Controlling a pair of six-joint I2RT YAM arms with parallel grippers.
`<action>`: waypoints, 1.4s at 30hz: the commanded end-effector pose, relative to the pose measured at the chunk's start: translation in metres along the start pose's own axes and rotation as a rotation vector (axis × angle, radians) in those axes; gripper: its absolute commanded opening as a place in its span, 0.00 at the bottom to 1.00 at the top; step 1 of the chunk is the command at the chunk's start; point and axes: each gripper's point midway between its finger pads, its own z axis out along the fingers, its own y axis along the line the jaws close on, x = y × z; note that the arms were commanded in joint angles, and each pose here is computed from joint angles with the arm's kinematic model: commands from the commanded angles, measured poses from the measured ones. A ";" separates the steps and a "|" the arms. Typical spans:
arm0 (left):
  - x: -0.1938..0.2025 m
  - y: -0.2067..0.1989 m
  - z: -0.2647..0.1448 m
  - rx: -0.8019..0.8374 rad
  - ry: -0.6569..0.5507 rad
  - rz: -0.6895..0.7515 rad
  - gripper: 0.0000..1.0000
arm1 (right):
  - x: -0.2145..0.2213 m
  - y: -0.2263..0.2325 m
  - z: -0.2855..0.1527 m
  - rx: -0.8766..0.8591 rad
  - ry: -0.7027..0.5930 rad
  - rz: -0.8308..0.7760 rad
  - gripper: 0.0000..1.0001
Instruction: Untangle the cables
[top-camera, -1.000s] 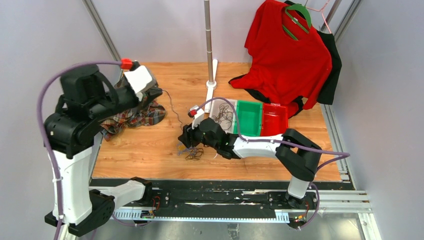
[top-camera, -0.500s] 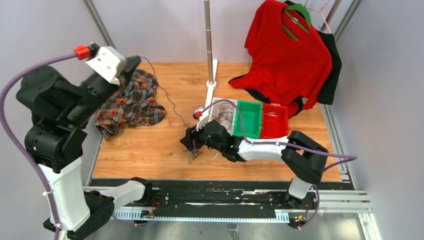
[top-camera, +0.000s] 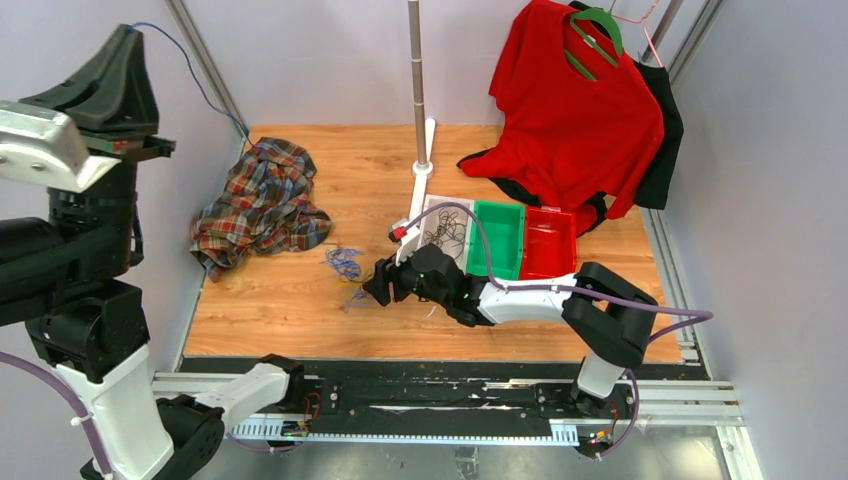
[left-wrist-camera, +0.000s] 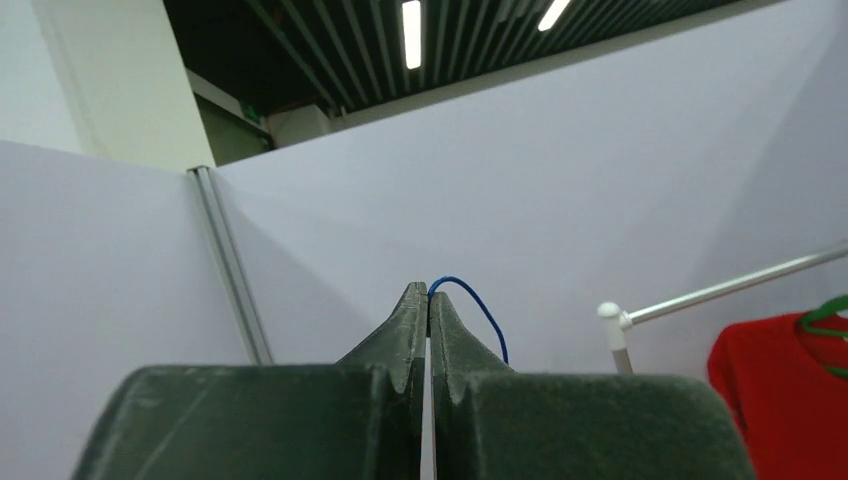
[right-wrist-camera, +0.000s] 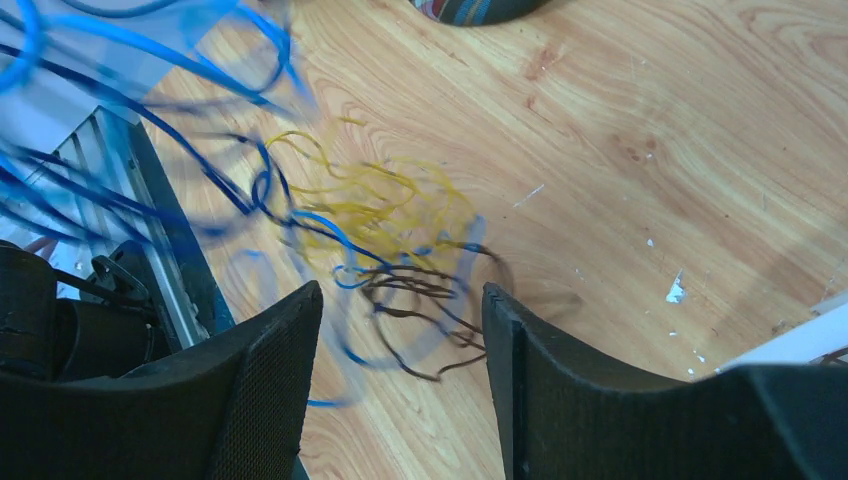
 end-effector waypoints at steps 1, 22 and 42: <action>-0.037 0.020 0.003 -0.076 -0.121 0.003 0.01 | 0.011 0.001 0.001 -0.002 0.018 0.002 0.60; 0.008 -0.053 -0.013 0.268 -0.025 -0.027 0.00 | -0.165 0.078 -0.072 -0.123 -0.292 -0.206 0.73; 0.061 -0.140 -0.067 0.674 0.103 -0.196 0.00 | -0.224 0.114 -0.082 -0.201 -0.368 -0.320 0.56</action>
